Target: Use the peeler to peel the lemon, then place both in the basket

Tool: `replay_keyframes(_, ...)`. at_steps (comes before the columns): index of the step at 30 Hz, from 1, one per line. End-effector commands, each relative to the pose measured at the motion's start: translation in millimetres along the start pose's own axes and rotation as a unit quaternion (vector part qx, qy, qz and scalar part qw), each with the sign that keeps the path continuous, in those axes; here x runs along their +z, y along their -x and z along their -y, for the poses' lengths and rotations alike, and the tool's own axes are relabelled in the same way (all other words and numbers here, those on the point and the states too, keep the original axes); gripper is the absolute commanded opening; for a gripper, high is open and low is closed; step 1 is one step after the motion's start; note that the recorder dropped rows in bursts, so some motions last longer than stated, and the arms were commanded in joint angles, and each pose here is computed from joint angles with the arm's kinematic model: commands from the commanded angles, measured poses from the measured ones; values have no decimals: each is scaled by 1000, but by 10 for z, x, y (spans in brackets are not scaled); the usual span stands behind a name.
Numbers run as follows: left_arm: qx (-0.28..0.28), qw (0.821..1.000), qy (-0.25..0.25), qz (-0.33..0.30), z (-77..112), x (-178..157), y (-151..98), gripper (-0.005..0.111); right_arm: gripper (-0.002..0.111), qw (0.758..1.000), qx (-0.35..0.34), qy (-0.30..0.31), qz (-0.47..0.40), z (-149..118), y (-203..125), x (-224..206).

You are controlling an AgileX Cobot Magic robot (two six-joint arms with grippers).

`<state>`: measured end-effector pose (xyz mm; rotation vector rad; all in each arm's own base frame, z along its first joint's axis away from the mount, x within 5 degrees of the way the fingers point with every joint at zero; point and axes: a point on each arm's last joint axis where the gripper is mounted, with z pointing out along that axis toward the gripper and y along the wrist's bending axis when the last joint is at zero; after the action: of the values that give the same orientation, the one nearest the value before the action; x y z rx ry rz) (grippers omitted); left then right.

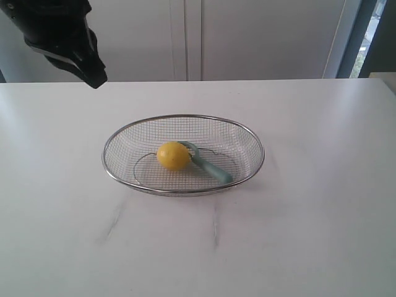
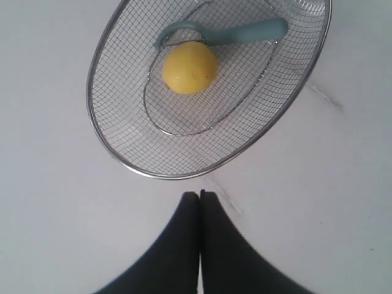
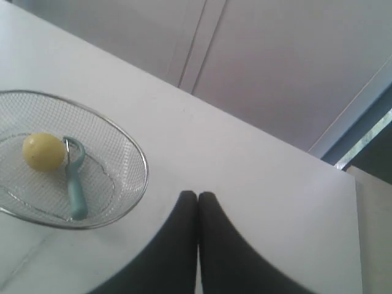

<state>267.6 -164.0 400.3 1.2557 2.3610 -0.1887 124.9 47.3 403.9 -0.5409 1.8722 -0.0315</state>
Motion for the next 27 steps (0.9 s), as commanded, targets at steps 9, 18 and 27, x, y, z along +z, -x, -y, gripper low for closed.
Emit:
replay_keyframes(9, -35, 999, 6, 23, 356, -472, -600, 0, 0, 999, 1, -5, 43, 17, -37, -116)
replay_keyframes(18, -82, 994, 17, 63, 606, -316, -1178, 0, 0, 999, 1, -4, 51, 17, -24, -122)
replay_keyframes(27, -90, 993, 32, 71, 681, 6, -1491, 0, 0, 999, 1, -4, 51, 17, -24, -122)
